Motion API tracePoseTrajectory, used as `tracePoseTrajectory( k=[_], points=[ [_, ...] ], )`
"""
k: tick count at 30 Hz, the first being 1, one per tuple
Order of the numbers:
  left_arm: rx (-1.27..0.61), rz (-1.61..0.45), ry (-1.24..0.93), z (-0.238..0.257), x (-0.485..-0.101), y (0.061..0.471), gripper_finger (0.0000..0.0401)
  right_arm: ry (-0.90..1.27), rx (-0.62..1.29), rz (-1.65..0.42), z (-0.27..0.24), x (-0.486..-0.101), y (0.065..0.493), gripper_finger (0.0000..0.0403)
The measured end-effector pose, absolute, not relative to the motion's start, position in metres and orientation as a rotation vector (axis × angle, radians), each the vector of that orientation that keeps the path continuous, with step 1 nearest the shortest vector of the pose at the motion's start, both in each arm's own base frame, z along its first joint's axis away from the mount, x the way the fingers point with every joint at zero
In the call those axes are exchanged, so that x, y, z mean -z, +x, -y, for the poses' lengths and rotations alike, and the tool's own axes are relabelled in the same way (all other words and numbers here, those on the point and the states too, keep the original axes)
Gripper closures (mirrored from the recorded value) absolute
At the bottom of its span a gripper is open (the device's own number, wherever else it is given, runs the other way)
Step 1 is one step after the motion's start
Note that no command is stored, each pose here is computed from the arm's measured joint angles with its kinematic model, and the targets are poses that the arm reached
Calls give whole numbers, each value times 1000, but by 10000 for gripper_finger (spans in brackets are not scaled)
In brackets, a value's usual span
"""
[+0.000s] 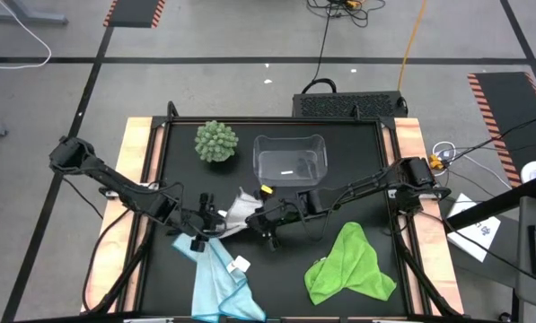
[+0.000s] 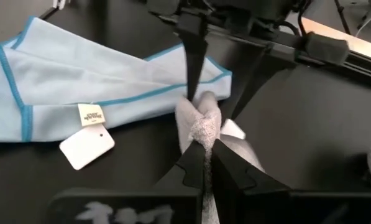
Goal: Fold microfiber towels
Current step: Fold the gray towel
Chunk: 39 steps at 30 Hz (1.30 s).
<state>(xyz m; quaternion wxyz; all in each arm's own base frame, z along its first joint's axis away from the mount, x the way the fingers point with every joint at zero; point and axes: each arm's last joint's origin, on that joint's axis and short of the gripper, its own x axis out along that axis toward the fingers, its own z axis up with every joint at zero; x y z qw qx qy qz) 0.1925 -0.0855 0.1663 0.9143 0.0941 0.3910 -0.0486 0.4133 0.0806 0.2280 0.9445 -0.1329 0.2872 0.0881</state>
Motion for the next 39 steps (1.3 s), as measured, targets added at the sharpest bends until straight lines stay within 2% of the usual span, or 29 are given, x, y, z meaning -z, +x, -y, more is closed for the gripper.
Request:
tracePoseTrajectory(
  k=[5,10,20,31,35,39],
  points=[
    [139,-807,180,87,-167,193,115,-269,-175,-609,-78,-228,412,399],
    [180,-806,146,89,-167,193,99,-258,-161,-620,-73,-227,412,399],
    [54,-680,-37,90,-176,201,107,-246,-137,-597,-66,-229,415,399],
    [-39,-844,-59,94,-137,211,107,-252,-139,-593,-66,-230,415,399],
    [-5,-872,-65,95,-135,210,131,-229,-144,-646,-70,-226,411,399],
    [39,-888,-61,94,-141,205,213,-194,-153,-682,-80,-220,406,399]
  ],
)
